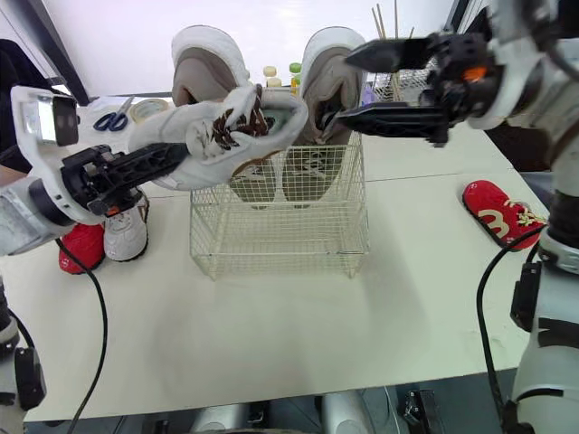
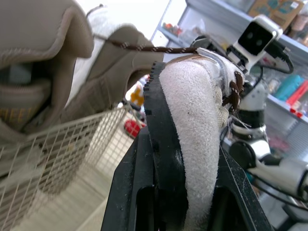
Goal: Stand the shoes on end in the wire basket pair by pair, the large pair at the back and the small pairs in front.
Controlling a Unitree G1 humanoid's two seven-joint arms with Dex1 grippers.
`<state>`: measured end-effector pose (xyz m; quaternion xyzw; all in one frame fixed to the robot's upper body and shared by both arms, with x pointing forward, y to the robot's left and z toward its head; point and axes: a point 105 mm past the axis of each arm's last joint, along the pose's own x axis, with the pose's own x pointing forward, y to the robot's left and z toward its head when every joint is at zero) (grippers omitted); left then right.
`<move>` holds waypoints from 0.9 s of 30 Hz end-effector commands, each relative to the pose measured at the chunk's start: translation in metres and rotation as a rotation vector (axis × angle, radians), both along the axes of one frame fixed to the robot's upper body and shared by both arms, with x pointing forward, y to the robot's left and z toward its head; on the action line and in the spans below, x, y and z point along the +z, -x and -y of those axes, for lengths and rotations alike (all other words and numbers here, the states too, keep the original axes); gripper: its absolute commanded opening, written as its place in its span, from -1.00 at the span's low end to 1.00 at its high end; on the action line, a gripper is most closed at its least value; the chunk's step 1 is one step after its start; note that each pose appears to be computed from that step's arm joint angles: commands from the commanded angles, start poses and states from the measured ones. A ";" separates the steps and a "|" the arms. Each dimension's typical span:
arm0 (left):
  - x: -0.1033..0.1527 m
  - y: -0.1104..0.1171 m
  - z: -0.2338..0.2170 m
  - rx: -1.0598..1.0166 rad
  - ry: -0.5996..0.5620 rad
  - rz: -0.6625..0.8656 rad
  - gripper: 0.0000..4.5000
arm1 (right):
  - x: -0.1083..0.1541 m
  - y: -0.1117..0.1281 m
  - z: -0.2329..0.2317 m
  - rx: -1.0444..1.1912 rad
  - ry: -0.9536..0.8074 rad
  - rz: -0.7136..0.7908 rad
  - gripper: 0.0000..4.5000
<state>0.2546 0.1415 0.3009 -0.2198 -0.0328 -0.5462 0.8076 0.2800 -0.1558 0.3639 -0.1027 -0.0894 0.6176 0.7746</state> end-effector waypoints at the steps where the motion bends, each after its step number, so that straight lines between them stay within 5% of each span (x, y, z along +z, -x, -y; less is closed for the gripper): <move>1: 0.019 0.011 -0.001 0.024 0.086 0.096 -0.84 | -0.007 -0.001 0.014 -0.014 -0.193 -0.151 0.98; 11: 0.032 0.006 0.022 -0.005 0.221 0.139 -0.84 | -0.041 0.003 -0.034 0.097 -0.481 -0.379 0.98; 27: 0.023 0.000 0.025 -0.008 0.227 0.097 -0.84 | -0.013 0.014 -0.091 0.277 -0.646 -0.380 0.98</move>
